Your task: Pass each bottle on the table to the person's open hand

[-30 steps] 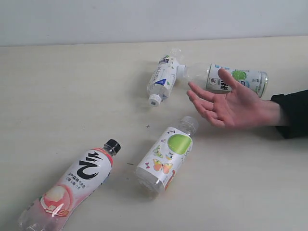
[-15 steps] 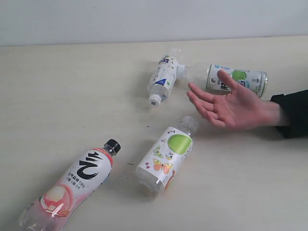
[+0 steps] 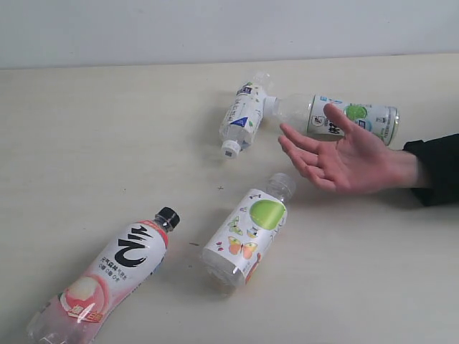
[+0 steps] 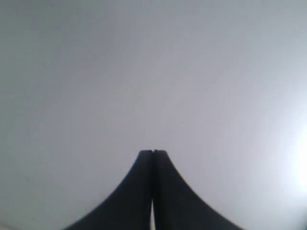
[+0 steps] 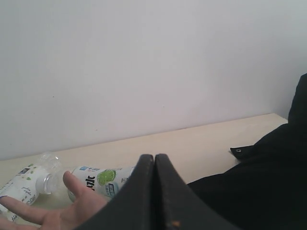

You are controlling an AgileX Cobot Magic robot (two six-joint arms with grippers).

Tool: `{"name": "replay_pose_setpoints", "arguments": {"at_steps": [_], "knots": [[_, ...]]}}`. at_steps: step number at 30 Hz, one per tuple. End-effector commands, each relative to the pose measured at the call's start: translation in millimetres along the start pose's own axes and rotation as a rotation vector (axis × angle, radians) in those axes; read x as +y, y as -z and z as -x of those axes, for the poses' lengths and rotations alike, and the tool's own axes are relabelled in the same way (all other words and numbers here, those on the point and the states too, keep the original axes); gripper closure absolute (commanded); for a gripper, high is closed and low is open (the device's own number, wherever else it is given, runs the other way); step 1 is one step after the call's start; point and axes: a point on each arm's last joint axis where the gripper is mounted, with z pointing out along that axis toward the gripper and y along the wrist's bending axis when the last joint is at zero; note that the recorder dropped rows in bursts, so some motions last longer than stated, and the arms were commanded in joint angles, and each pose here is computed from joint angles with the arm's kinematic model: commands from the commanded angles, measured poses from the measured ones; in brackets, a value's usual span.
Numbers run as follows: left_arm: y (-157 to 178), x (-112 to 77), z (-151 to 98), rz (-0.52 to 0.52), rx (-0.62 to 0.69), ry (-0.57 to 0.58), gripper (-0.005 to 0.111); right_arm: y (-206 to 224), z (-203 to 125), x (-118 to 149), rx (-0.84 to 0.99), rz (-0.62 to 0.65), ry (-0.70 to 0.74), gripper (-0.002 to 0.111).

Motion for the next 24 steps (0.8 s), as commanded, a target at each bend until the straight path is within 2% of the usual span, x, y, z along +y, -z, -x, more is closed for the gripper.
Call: {"name": "replay_pose_setpoints", "arguments": {"at_steps": [1, 4, 9, 12, 14, 17, 22, 24], "knots": [[-23, -15.5, 13, -0.01, 0.058, -0.055, 0.107, 0, -1, 0, -0.004, 0.002, -0.004, 0.108], [-47, -22.5, 21, 0.026, 0.13, -0.149, 0.107, 0, -1, 0, -0.004, 0.002, -0.004, 0.108], [-91, -30.6, 37, 0.096, 0.245, -0.385, 0.107, 0, -1, 0, -0.004, 0.002, -0.004, 0.108], [-108, -40.5, 47, 0.056, 0.252, -0.576, 0.107, 0, -1, 0, -0.004, 0.002, -0.004, 0.108], [-118, -46.7, 56, 0.05, 0.24, -0.636, 0.107, 0, -1, 0, -0.004, 0.002, -0.004, 0.108], [-135, -46.6, 70, 0.162, 0.277, -0.702, 0.107, 0, -1, 0, -0.004, 0.002, -0.004, 0.108], [-158, -20.6, 85, 0.489, 0.487, -1.019, 0.107, 0, -1, 0, -0.004, 0.002, -0.004, 0.108], [-164, -8.6, 82, 0.557, 0.612, -1.134, 0.107, 0, -1, 0, -0.004, 0.002, -0.004, 0.108]]}}
